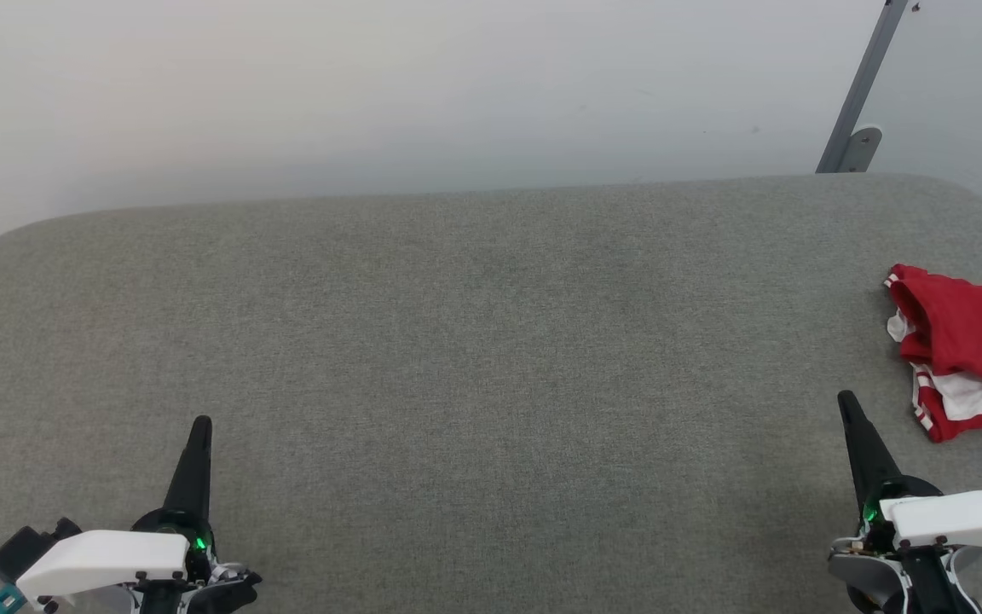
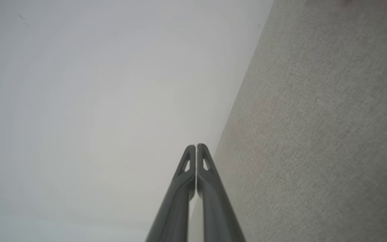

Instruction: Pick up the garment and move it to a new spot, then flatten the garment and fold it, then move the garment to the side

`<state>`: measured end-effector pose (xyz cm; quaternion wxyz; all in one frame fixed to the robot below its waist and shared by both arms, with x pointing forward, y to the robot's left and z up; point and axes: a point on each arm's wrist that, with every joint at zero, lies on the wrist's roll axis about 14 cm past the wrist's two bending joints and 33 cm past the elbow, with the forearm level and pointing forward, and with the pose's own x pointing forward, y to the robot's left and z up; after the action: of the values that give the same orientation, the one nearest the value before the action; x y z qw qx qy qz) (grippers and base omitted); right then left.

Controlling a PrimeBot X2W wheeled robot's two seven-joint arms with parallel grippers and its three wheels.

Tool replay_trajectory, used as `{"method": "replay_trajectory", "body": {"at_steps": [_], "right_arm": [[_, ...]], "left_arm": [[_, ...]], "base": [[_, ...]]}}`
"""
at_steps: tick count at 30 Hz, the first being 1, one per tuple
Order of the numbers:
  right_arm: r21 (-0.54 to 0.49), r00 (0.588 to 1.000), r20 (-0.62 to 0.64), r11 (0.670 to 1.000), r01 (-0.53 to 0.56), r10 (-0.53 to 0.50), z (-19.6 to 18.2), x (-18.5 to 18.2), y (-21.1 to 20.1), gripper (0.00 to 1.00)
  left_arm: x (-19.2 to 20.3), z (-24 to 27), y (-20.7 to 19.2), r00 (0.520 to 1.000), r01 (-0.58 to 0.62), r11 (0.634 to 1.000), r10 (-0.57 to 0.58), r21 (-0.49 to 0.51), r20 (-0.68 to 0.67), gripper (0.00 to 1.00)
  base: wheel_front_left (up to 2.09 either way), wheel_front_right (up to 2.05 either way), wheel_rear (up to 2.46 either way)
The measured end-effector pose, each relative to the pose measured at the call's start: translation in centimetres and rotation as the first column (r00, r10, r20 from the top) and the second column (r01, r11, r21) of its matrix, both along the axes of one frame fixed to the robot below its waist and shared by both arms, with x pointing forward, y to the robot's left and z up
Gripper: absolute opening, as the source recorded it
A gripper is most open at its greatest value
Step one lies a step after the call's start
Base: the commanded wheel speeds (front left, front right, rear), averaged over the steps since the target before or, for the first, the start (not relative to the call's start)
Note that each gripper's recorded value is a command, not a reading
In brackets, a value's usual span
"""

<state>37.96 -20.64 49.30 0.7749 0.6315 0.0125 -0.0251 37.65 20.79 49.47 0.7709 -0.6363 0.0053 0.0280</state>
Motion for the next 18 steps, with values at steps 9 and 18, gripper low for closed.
{"method": "replay_trajectory", "body": {"at_steps": [9, 18], "right_arm": [[0.067, 1.000, 0.016, 0.998, -0.006, 0.005, 0.44, 0.33, 0.21, 0.00], [0.129, 1.000, 0.027, 0.991, -0.014, 0.010, 0.67, 0.51, 0.41, 0.00]], "left_arm": [[0.42, 0.34, -0.25, 1.000, 0.010, 0.998, -0.009, -0.065, 0.013, 0.00], [0.66, 0.48, -0.48, 1.000, 0.021, 0.992, -0.018, -0.124, 0.021, 0.00]], "base": [[0.00, 0.00, 0.00], [0.00, 0.00, 0.00]]}}
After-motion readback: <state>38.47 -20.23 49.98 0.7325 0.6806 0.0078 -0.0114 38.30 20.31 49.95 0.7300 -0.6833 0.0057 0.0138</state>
